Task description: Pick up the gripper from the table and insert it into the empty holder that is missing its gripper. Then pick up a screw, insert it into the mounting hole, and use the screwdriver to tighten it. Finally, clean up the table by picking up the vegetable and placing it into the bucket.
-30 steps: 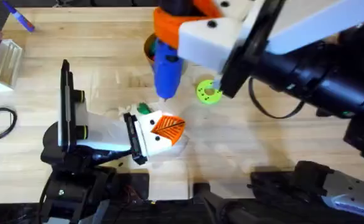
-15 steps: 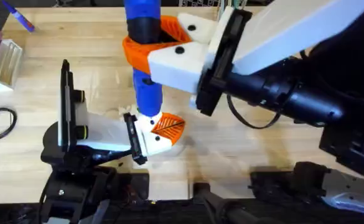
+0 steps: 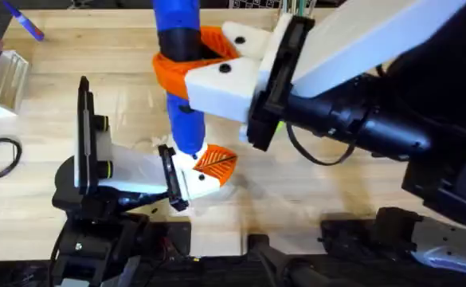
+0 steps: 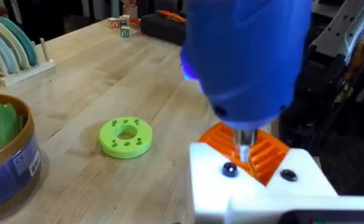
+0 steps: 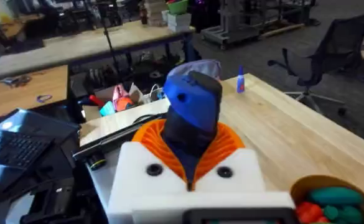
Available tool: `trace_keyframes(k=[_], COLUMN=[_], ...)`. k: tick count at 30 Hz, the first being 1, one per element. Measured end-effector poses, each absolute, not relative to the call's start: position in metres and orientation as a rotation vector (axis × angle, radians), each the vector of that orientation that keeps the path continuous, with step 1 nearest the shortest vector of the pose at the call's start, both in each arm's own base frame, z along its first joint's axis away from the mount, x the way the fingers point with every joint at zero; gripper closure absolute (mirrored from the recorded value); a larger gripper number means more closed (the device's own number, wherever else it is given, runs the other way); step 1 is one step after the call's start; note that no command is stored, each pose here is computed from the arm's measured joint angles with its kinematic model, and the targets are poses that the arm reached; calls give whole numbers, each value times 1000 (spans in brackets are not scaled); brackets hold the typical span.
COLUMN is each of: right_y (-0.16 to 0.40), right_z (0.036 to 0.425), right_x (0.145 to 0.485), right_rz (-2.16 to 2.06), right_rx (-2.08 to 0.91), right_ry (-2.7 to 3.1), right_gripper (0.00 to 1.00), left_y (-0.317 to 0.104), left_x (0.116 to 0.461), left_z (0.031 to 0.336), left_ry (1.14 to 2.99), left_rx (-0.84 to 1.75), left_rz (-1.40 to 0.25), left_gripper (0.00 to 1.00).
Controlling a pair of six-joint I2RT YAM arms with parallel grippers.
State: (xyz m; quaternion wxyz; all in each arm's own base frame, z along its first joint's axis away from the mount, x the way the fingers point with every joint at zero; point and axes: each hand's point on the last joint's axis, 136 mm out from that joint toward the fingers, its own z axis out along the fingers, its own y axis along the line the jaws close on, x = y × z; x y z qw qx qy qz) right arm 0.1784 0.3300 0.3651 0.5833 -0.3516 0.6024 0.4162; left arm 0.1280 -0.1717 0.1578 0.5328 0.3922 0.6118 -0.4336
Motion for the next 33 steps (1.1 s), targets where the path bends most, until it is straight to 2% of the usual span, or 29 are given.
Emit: trace_keyframes(k=[33], right_y=[335], right_z=[358], right_x=[178], right_rz=[948], right_rx=[-872], right_ry=[1394], right_gripper=[981], left_y=[-172], left_x=[128], left_z=[158], left_ry=[1459], left_rx=[935], left_rz=[-1034], left_gripper=[996])
